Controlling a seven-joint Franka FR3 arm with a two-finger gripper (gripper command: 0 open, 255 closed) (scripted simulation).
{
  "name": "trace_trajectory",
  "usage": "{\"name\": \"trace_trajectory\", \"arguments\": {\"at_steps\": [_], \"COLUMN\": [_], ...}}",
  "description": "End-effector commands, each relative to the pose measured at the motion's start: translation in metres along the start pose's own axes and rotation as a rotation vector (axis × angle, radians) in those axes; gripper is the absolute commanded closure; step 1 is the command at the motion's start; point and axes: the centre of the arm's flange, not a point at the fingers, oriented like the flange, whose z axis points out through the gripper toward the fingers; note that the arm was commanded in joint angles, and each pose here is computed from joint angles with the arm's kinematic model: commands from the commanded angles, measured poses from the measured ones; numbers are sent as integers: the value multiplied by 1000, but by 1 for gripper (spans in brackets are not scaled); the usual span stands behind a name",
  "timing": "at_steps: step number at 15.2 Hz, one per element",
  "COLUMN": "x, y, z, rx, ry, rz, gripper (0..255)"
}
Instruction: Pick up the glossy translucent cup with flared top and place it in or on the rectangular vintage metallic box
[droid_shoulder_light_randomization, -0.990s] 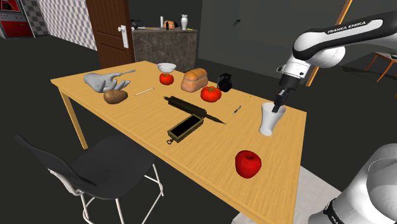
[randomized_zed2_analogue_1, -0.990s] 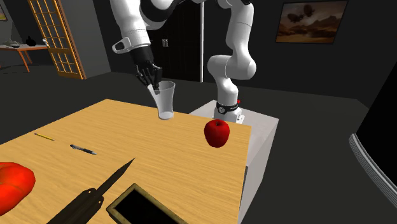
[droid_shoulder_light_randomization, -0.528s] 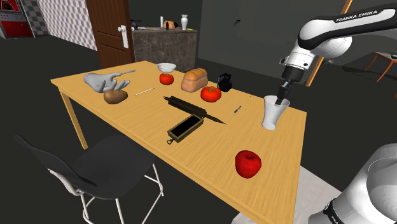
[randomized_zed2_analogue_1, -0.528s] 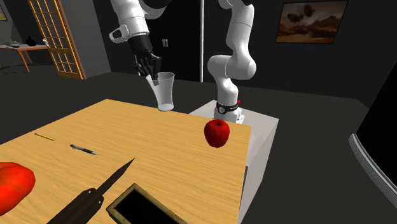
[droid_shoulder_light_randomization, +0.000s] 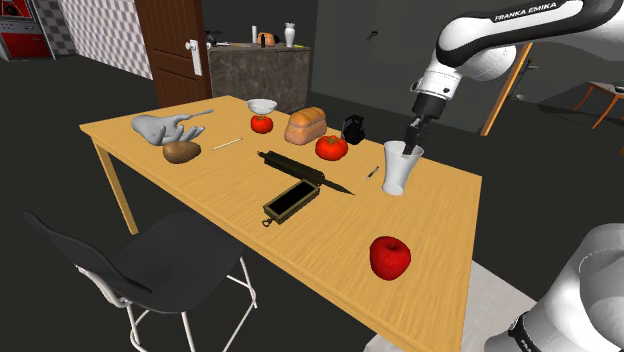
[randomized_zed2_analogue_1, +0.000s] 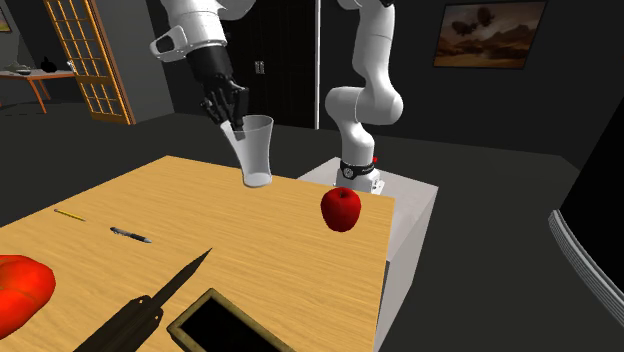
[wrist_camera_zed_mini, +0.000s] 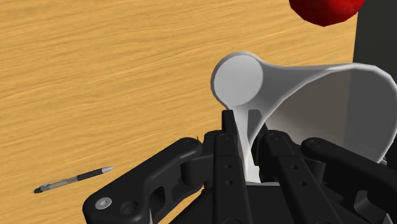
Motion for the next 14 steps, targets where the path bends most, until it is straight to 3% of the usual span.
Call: {"name": "trace_trajectory", "arguments": {"at_steps": [1, 14], "x": [22, 158], "y": [-15, -118], "z": [3, 17], "rx": [0, 0], "ry": [0, 0], "rz": [0, 0], "gripper": [255, 255]}}
